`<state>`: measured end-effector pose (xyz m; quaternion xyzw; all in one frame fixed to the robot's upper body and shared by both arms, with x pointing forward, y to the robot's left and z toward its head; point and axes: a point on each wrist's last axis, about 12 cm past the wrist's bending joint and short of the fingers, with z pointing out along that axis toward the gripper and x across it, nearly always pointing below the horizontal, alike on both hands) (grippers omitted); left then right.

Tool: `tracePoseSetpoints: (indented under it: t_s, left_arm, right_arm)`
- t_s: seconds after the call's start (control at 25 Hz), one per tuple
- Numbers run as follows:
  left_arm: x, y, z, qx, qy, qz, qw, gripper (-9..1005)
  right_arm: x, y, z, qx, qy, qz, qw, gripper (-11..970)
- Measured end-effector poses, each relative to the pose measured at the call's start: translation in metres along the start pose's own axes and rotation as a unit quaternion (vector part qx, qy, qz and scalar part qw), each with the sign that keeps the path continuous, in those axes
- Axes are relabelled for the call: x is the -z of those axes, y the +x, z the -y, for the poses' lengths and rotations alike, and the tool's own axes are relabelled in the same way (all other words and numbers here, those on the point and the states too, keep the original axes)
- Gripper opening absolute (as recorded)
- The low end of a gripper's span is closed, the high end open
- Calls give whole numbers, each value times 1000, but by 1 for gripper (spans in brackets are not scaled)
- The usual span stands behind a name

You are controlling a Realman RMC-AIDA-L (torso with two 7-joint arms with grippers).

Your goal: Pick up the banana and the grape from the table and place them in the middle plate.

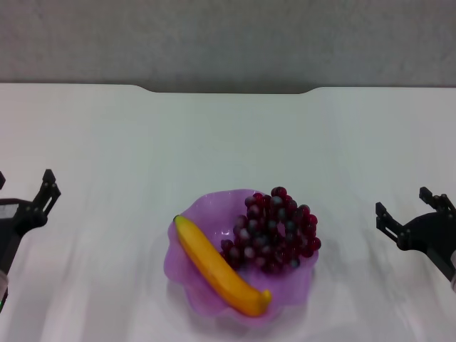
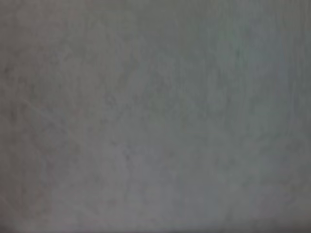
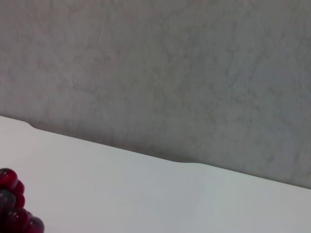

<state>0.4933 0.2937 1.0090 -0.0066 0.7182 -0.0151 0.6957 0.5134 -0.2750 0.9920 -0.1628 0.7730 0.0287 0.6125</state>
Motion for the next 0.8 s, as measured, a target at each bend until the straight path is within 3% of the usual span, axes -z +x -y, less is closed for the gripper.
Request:
tracePoseSetpoints:
  t_s: [0.12, 0.32, 0.56, 0.8]
  left_arm:
    - [7, 2, -3, 31, 27, 8, 999, 869]
    - [19, 9, 1, 28, 38, -4, 999, 870]
    - [25, 12, -2, 32, 31, -9, 999, 870]
    - [25, 16, -8, 28, 23, -23, 999, 870]
  right_arm:
    - [0, 0, 0, 0, 0, 0, 1000, 888]
    - [2, 0, 0, 0, 1, 6, 1000, 888]
    - [14, -1, 4, 2, 8, 50, 999, 889]
    - [16, 3, 7, 1, 13, 44, 999, 879]
